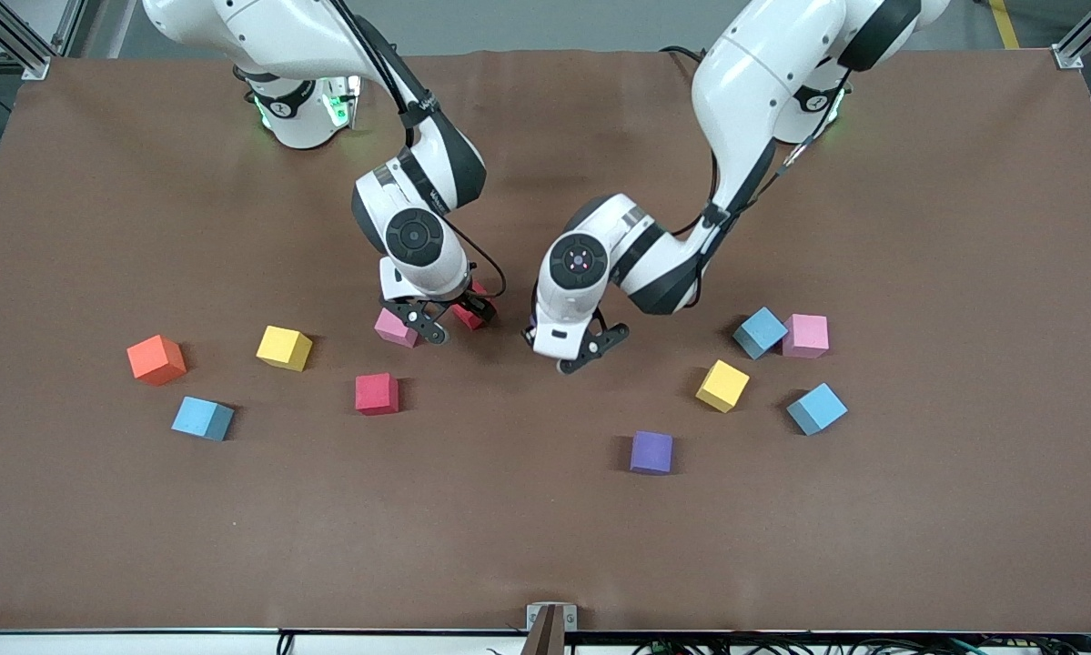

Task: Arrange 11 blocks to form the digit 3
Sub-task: 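Grasp the purple cube with the left gripper while the right gripper grasps the red cube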

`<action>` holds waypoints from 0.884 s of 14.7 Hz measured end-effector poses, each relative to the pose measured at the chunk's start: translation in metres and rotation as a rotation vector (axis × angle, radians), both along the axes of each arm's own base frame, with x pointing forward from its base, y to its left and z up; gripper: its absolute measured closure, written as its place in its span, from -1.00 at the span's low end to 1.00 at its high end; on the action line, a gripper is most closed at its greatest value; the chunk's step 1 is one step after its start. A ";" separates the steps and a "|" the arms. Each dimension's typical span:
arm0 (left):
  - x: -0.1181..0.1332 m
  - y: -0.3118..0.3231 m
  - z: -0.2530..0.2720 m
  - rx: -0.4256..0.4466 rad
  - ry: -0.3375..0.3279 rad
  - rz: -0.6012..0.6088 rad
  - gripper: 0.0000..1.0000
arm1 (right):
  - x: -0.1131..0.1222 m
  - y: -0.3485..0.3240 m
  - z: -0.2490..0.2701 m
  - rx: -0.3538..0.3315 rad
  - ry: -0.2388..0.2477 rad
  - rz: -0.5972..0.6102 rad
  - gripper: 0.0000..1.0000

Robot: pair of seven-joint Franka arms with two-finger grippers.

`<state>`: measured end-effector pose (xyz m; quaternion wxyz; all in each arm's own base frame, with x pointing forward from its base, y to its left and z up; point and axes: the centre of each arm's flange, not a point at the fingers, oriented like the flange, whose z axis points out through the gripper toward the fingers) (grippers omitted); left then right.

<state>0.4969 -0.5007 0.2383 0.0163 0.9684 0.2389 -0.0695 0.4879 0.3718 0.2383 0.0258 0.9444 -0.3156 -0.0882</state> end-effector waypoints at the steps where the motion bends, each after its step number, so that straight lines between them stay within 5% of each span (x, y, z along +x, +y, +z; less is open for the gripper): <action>1: -0.017 0.001 0.003 0.000 0.005 -0.054 -0.15 | -0.001 0.000 -0.005 0.000 0.006 -0.004 -1.00; 6: -0.095 0.007 -0.010 -0.056 -0.031 -0.301 -0.15 | -0.002 0.000 -0.024 -0.011 0.018 -0.010 -1.00; 10: -0.112 0.007 -0.021 -0.073 -0.031 -0.509 -0.15 | -0.004 0.000 -0.034 -0.010 0.031 -0.035 -0.96; 13: -0.114 0.006 -0.024 -0.087 -0.041 -0.562 -0.15 | -0.005 0.001 -0.037 -0.010 0.038 -0.051 -0.71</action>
